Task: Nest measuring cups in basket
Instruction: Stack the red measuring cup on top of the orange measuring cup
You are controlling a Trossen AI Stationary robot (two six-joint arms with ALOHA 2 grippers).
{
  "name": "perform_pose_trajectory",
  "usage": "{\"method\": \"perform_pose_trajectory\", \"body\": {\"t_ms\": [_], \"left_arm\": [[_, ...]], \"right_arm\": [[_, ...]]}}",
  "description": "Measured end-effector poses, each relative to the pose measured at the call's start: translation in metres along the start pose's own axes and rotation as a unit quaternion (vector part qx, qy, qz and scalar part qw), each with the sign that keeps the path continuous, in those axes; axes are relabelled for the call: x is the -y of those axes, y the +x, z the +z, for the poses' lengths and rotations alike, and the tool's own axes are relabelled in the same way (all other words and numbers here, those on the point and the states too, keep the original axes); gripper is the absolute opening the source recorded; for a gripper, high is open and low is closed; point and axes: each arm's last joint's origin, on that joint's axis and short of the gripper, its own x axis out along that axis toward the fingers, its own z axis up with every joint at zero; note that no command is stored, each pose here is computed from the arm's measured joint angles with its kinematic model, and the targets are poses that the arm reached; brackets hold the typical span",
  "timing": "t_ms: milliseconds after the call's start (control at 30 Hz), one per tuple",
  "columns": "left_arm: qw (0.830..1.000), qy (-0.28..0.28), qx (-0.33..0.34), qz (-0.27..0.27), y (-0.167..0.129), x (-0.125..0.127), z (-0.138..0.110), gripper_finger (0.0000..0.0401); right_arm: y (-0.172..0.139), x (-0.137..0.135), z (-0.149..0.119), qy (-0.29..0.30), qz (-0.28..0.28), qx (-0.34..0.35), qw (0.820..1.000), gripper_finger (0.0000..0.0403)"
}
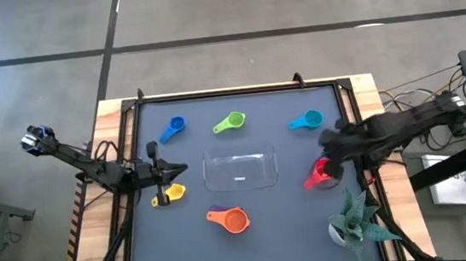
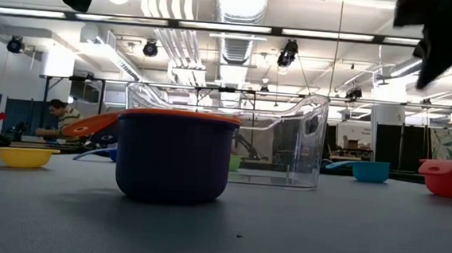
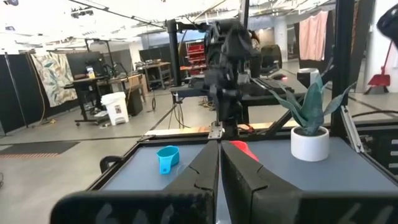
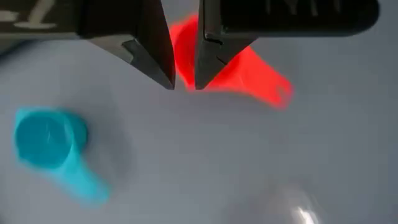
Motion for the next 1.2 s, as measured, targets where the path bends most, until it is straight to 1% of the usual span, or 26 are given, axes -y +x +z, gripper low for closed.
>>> {"method": "perform_pose_trajectory", "body": {"t_ms": [100, 267, 367, 467, 567, 800, 1000, 1100, 1200], "left_arm": [[1.000, 0.004, -0.006, -0.001, 0.001, 0.002, -0.002, 0.0000], [1.000, -0.001, -0.008, -0.002, 0.002, 0.002, -0.003, 0.0000], [1.000, -0.002, -0.010, -0.003, 0.002, 0.003, -0.003, 0.0000], [1.000, -0.004, -0.011, -0.003, 0.002, 0.003, -0.004, 0.0000], [1.000, -0.002, -0.013, -0.003, 0.002, 0.003, -0.004, 0.0000], [1.000, 0.001, -0.017, -0.004, 0.003, 0.003, -0.005, 0.0000], [1.000, 0.001, -0.019, -0.005, 0.003, 0.004, -0.006, 0.0000], [1.000, 0.001, -0.020, -0.005, 0.004, 0.004, -0.006, 0.0000], [1.000, 0.000, -0.021, -0.005, 0.004, 0.005, -0.007, 0.0000]], "right_arm": [[0.019, -0.009, 0.001, -0.028, 0.008, -0.054, 0.998, 0.0081], [0.039, -0.011, -0.007, -0.059, -0.001, -0.108, 0.992, 0.0141], [0.045, -0.011, -0.010, -0.066, 0.002, -0.109, 0.992, 0.0168], [0.047, -0.012, -0.011, -0.070, 0.035, -0.089, 0.993, 0.0182], [0.051, -0.013, -0.015, -0.084, 0.058, -0.084, 0.991, 0.0184], [0.069, -0.011, -0.030, -0.087, 0.095, -0.102, 0.986, 0.0183], [0.082, -0.010, -0.037, -0.086, 0.098, -0.104, 0.986, 0.0181], [0.087, -0.008, -0.042, -0.087, 0.090, -0.116, 0.985, 0.0166], [0.086, -0.009, -0.040, -0.085, 0.094, -0.110, 0.986, 0.0130]]}}
